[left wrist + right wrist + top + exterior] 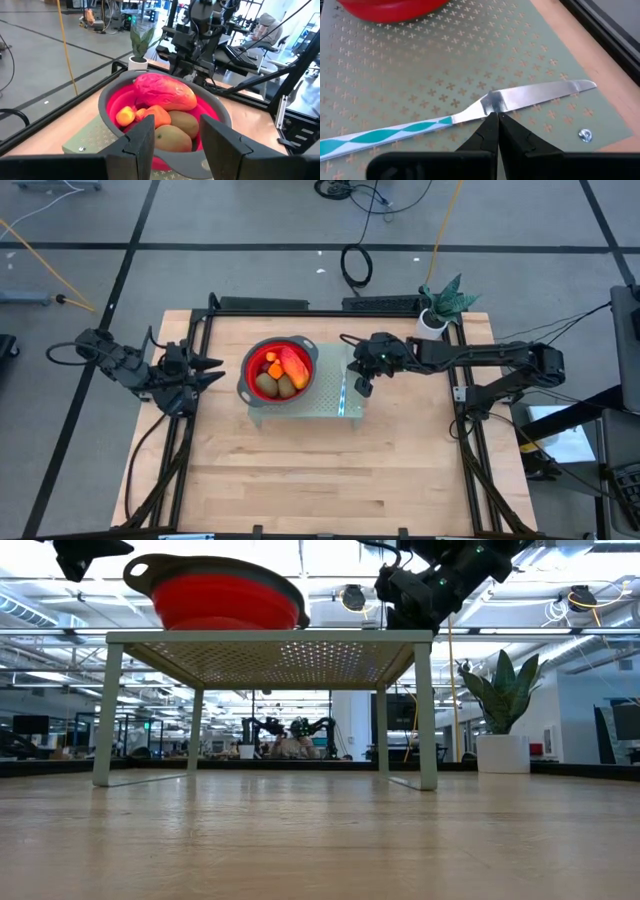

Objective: Pick & Place Fruit
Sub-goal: Put the knife onto the right side of the shelf

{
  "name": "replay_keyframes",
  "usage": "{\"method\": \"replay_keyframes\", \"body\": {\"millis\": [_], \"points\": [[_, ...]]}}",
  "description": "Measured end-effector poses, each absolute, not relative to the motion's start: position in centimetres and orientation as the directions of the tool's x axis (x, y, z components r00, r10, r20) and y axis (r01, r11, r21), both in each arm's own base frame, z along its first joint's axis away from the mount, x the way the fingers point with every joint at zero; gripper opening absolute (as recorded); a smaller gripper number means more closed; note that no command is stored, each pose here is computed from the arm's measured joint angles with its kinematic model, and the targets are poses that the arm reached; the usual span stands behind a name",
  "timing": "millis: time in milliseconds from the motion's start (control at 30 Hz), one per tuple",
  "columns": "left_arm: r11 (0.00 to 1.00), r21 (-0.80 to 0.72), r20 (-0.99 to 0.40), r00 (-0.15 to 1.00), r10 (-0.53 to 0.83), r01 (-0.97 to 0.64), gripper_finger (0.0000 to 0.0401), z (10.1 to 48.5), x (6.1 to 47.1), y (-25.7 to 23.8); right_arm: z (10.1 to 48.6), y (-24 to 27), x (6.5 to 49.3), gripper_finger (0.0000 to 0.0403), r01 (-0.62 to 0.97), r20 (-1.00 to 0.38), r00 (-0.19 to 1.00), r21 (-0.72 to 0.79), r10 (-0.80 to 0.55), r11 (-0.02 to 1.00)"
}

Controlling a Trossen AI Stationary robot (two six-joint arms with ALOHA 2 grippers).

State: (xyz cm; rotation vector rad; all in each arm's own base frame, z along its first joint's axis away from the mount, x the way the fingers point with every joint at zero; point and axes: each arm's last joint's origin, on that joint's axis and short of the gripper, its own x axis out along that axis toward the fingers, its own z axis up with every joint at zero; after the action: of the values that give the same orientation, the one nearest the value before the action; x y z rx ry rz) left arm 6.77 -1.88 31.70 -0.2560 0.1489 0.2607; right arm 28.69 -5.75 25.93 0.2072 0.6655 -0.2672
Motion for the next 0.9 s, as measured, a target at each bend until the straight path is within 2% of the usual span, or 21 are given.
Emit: {"method": "replay_keyframes", "body": {"millis": [433,900], "points": [[0.932,-0.240,-0.176,0.956,0.235,-0.273,0.0152,31.7,6.8,-1.9,25.4,-6.7,29.4,0.0000,0.321,-0.614,0.765,0.102,-0.195,0.941],[0.931,-0.244,-0.174,0.956,0.235,-0.273,0.0152,31.7,6.8,-1.9,25.1,-7.0,30.2,0.0000,0.290,-0.587,0.795,0.146,-0.152,0.946]]}}
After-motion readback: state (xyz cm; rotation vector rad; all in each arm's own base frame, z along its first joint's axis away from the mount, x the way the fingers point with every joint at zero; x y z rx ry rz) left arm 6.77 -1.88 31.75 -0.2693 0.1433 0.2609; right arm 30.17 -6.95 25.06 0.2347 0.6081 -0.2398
